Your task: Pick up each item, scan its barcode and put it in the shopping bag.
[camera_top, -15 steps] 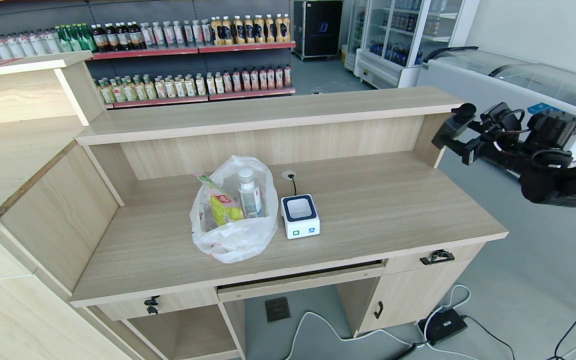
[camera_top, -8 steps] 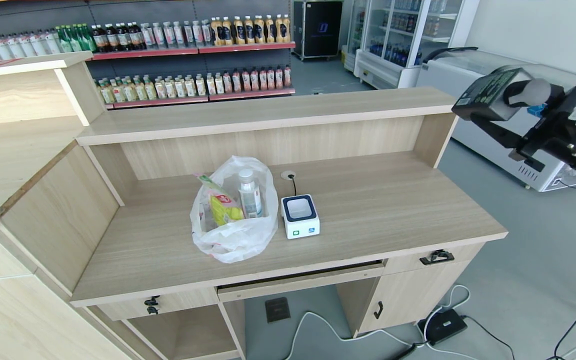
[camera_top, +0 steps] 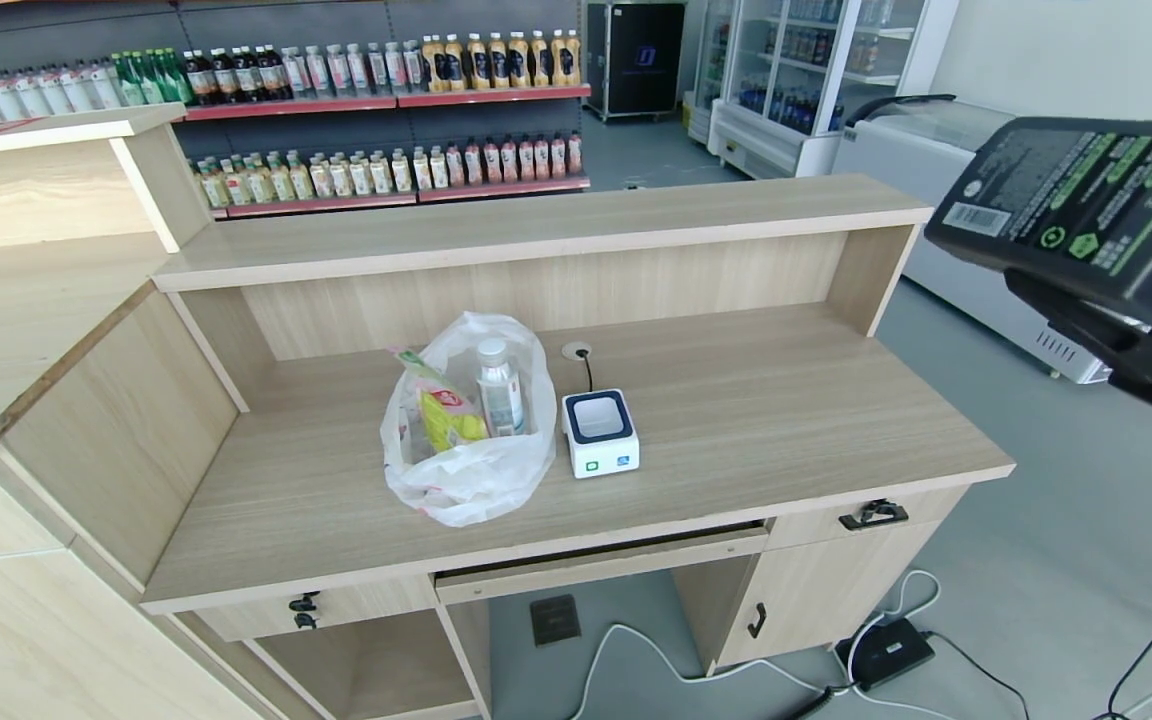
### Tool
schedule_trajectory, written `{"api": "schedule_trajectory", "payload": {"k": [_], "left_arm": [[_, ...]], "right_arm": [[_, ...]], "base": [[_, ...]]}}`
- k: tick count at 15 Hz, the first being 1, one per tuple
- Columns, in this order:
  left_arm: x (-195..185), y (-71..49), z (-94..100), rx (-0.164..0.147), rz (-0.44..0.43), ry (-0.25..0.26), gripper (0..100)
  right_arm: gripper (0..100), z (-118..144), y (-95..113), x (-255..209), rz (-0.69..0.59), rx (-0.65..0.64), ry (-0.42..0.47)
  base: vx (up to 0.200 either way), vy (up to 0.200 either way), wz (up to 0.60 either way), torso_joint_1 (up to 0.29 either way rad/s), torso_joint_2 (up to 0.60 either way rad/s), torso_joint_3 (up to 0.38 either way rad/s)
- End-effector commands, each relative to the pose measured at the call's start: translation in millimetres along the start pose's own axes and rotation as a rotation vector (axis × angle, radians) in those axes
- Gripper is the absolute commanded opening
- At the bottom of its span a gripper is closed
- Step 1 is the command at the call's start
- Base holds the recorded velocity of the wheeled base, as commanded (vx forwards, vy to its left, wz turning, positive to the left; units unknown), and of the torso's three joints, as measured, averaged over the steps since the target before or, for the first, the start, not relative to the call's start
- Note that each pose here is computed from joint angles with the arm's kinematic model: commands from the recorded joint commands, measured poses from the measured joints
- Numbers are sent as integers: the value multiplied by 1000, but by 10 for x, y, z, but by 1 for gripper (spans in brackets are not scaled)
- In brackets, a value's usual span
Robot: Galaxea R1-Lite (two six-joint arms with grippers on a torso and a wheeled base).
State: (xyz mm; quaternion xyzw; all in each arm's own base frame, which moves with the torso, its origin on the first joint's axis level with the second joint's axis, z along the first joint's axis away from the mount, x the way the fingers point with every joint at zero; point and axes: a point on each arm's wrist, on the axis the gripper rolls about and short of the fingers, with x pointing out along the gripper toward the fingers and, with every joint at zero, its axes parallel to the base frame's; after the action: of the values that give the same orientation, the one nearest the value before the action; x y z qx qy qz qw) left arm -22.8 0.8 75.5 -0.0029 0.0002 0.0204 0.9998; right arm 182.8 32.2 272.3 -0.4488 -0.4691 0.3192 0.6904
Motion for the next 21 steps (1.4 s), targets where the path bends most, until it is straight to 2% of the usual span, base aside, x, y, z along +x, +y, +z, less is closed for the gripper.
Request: {"api": "schedule_trajectory", "payload": {"k": [1, 4, 11, 15, 17, 21], "left_arm": [[0, 0, 0, 0, -1, 0, 100], [0, 0, 0, 0, 1, 0, 100], [0, 0, 0, 0, 1, 0, 100], [0, 0, 0, 0, 1, 0, 100], [0, 0, 0, 0, 1, 0, 100], [0, 0, 0, 0, 1, 0, 100]], "right_arm": [[0, 376, 115, -61, 8, -30, -90], [0, 487, 133, -16, 5, -35, -153], [0, 690, 110, -24, -11, -62, -238], [0, 666, 154, 7, -2, -60, -246], [0, 556, 215, 77, 15, -43, -231], [0, 469, 367, 221, 56, 11, -267]], "base": [[0, 0, 0, 0, 0, 0], [0, 0, 0, 0, 0, 0], [0, 0, 0, 0, 0, 0], [0, 0, 0, 0, 0, 0], [0, 0, 0, 0, 0, 0], [0, 0, 0, 0, 0, 0]]}}
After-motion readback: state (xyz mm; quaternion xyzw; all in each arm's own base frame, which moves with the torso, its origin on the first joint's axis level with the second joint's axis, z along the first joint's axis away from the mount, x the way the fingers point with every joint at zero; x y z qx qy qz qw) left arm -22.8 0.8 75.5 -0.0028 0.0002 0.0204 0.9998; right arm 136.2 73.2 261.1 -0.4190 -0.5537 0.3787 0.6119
